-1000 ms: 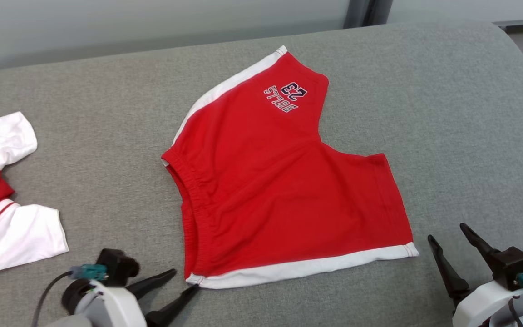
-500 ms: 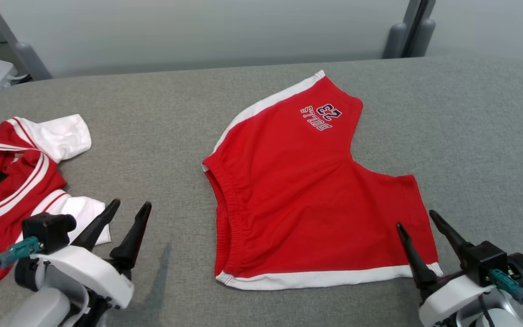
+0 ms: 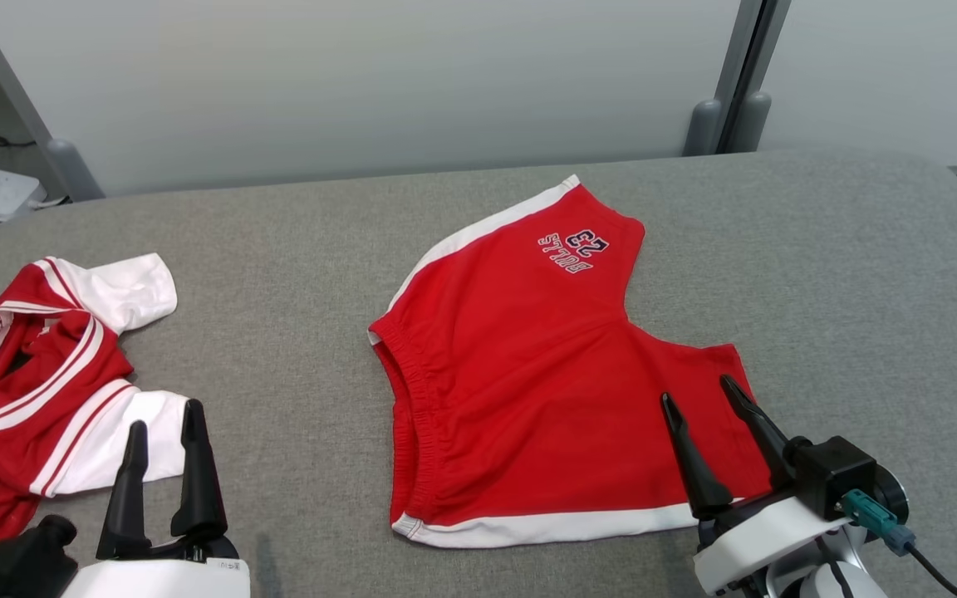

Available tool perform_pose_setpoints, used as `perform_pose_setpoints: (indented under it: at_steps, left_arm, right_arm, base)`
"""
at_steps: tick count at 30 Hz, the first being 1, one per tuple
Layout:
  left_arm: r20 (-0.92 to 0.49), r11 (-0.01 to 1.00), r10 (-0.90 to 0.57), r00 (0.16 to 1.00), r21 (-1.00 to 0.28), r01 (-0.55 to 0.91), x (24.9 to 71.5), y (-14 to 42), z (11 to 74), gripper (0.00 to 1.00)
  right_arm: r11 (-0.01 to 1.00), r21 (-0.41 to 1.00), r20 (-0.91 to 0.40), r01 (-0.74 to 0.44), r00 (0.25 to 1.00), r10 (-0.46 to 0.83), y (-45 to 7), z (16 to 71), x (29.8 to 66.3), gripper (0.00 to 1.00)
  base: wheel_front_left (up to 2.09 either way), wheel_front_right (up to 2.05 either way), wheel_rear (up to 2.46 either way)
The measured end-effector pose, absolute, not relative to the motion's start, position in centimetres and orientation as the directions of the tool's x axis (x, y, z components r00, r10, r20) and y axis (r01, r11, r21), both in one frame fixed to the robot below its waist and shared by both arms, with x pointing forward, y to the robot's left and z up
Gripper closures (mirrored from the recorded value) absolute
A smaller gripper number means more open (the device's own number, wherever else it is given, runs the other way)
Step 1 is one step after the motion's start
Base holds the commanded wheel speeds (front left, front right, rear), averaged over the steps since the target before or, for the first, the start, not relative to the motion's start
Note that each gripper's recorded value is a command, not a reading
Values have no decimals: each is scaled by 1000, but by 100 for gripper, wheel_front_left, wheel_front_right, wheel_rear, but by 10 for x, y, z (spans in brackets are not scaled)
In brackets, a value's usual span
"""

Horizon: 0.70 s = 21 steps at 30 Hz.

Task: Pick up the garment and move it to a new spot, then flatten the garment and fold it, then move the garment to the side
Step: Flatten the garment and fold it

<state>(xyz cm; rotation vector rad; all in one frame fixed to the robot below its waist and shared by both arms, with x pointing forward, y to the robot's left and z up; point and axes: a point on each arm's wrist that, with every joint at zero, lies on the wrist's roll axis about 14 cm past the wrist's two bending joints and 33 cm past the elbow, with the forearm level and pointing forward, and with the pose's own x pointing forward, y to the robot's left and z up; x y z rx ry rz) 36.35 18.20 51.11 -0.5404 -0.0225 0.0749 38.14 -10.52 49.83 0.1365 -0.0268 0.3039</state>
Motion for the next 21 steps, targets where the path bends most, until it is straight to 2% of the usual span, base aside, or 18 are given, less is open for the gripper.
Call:
perform_pose_setpoints:
  at_steps: [4, 10, 14, 21]
  left_arm:
    - [125, 839, 110, 986, -543, -25, 358, 181, 540, 0]
    - [231, 951, 11, 973, -304, 61, 348, 171, 558, 0]
    - [195, 983, -30, 980, -174, 64, 344, 165, 544, 0]
    - [94, 983, -51, 994, -171, 66, 336, 165, 511, 0]
  right_arm:
    - [942, 137, 89, -307, 951, 297, -100, 512, 378, 0]
    - [938, 153, 129, -312, 947, 294, -98, 523, 368, 0]
    - [947, 161, 101, -279, 959, 265, -108, 512, 360, 0]
    - [965, 148, 55, -216, 976, 210, -131, 497, 350, 0]
  base:
    - [0, 0, 0]
    - [0, 0, 0]
    - [0, 0, 0]
    - [0, 0, 0]
